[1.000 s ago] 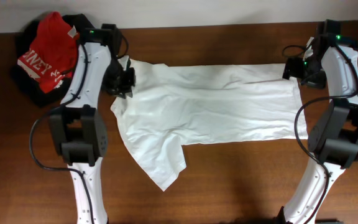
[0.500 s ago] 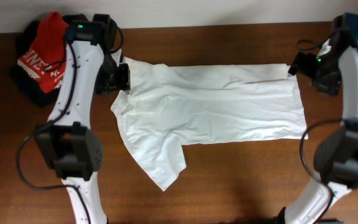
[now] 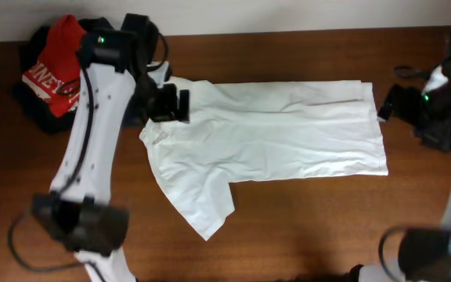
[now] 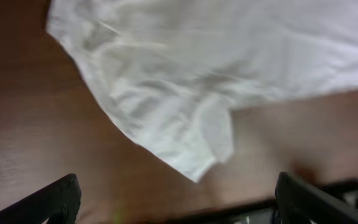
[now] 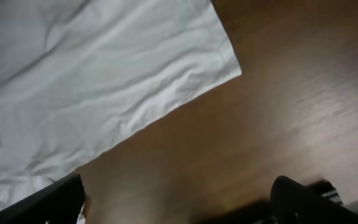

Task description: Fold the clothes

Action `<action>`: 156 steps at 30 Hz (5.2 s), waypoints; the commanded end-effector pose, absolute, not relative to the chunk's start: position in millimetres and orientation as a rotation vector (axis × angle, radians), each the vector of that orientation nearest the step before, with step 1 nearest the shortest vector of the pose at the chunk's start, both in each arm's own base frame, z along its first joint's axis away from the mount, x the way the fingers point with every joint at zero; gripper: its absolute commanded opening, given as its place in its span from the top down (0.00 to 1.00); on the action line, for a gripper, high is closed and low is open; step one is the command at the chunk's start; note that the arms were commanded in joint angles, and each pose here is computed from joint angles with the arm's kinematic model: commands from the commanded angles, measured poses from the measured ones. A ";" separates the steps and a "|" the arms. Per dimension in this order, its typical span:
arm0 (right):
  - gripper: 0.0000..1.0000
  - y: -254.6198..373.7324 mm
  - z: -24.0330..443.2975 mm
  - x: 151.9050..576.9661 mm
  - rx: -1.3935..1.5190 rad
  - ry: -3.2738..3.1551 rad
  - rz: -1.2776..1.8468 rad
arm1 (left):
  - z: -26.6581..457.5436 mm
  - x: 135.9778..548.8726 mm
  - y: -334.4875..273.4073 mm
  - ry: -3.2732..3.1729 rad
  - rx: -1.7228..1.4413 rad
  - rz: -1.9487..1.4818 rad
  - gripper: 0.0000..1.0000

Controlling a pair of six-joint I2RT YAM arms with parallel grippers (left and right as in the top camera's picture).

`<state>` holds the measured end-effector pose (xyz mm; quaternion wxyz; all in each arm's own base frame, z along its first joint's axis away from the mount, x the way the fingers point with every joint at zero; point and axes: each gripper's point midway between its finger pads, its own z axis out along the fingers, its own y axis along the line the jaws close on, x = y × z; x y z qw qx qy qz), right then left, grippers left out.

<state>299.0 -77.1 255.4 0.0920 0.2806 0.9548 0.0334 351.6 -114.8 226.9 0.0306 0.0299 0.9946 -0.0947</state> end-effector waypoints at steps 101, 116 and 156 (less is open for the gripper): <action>0.96 -158.3 16.2 272.0 1.542 2.944 -0.065 | 0.9 167.5 -89.9 3.216 -0.873 0.197 0.99; 0.96 -189.1 122.6 296.9 1.488 2.838 -0.072 | 124.3 210.4 -103.3 2.741 -0.610 -0.182 0.99; 0.53 -107.6 112.3 455.7 0.565 2.771 0.271 | 87.7 366.8 -127.8 2.581 -0.402 -0.440 0.36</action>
